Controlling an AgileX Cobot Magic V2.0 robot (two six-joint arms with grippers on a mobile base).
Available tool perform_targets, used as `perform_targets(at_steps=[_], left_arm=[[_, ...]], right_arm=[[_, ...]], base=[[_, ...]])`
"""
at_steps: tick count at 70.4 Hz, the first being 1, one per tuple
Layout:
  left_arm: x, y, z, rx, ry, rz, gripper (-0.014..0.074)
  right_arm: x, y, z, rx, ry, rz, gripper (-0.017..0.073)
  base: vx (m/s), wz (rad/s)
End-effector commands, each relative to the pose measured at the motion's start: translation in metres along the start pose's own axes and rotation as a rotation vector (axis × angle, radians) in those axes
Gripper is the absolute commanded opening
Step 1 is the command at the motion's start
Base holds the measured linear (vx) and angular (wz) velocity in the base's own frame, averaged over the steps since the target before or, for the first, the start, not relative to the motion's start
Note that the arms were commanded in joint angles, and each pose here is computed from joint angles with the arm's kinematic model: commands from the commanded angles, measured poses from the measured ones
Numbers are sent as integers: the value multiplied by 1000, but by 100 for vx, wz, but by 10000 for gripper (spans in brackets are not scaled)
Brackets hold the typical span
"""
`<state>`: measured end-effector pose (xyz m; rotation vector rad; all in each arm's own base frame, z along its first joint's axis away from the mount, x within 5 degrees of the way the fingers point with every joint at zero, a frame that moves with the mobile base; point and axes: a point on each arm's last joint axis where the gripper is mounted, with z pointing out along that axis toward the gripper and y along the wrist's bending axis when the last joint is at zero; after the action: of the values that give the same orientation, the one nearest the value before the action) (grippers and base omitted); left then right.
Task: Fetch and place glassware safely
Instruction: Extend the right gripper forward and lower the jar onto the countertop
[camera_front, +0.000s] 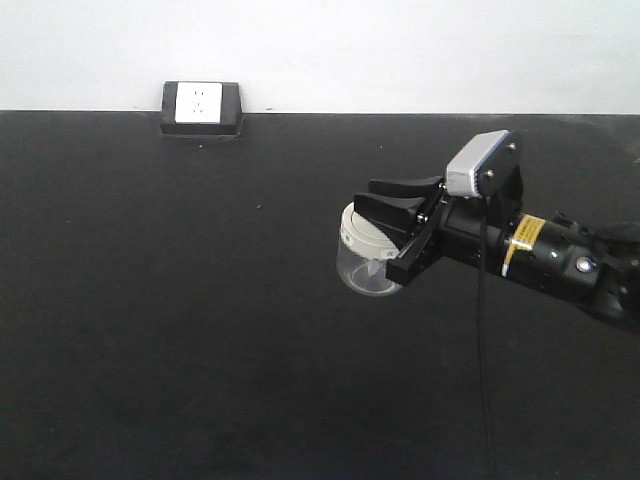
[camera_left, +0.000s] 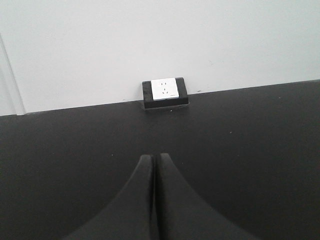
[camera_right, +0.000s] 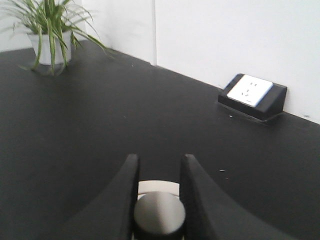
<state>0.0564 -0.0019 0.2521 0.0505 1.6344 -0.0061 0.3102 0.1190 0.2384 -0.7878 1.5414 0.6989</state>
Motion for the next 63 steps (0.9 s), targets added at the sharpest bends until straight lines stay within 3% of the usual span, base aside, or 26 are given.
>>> perform_targets(at_steps=[1,7,12,36,63], left_arm=[[-16,0,-1,-2,-89,-14,-7],[-16,0,-1,-2,-89,-14,-7],[-16,0,-1,-2,-89,-14,-7],[-16,0,-1,-2,-89,-14,-7],[-16,0,-1,-2,-89,-14,-7]], right_arm=[[-26,-12,9,-33,-136,-115,-1],[-20,-24,22,-36,-140,-185,-1],[-16,-31,31,-44,-155,-203,-1],[29,-51,59,-89,-175,-137,-1],[63,-56,67,-73,-137,-131,-1]], base=[[0,0],[0,0],[0,0],[0,0],[0,0]])
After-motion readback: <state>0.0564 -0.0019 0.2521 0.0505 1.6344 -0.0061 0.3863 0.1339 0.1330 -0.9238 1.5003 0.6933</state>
